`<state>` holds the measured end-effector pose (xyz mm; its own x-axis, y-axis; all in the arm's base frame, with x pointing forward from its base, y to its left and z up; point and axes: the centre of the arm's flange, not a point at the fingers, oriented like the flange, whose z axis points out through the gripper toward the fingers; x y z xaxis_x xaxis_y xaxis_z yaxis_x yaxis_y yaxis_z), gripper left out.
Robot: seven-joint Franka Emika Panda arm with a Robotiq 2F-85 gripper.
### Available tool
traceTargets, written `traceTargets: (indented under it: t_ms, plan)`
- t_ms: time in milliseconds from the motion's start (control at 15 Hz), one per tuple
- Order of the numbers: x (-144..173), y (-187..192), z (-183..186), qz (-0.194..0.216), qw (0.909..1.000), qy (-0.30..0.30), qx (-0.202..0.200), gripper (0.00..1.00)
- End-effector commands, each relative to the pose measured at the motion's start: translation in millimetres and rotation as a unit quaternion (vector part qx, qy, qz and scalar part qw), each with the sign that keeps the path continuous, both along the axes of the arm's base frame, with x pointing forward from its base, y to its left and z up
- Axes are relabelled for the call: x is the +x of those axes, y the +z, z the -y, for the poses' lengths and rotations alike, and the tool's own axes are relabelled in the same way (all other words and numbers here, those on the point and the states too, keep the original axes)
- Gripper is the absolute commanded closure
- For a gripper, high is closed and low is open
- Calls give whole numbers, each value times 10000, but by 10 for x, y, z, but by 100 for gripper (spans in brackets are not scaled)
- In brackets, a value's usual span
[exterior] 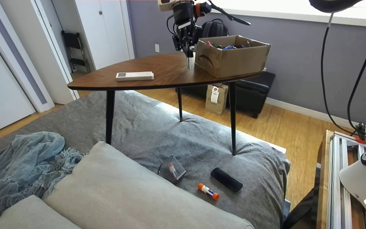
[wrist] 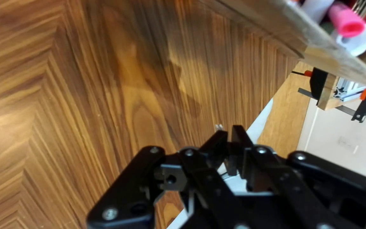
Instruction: Put the clear object on the table
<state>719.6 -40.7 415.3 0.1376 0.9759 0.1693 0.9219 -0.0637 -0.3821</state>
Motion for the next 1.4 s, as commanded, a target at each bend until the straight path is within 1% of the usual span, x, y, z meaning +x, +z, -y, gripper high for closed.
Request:
traceTargets:
  t_ms: [0, 133, 200, 267, 467, 533, 600, 667, 733, 800, 867, 933, 1133, 1333]
  plan:
    - [477, 156, 56, -240, 9997, 86, 17, 97]
    - [474, 157, 68, -327, 9994, 119, -39, 97]
    - [478, 156, 69, -344, 9993, 144, -79, 64]
    - [486, 155, 69, -351, 9991, 170, -156, 63]
    - [502, 172, 71, -355, 9985, 227, -346, 44]
    - [509, 185, 67, -330, 9981, 254, -448, 36]
    - [520, 224, 51, -236, 9978, 307, -542, 30]
    - [525, 267, 28, -187, 9970, 354, -662, 21]
    - [517, 350, -25, -79, 9961, 431, -764, 16]
    - [504, 450, -89, 45, 9944, 503, -924, 7]
    - [484, 570, -162, 236, 9924, 539, -1081, 2]
    - [451, 715, -250, 475, 9904, 529, -1185, 0]
    - [202, 1219, -505, 903, 9773, 467, -1857, 0]
    - [-174, 1700, -619, 1373, 9620, 38, -2361, 0]
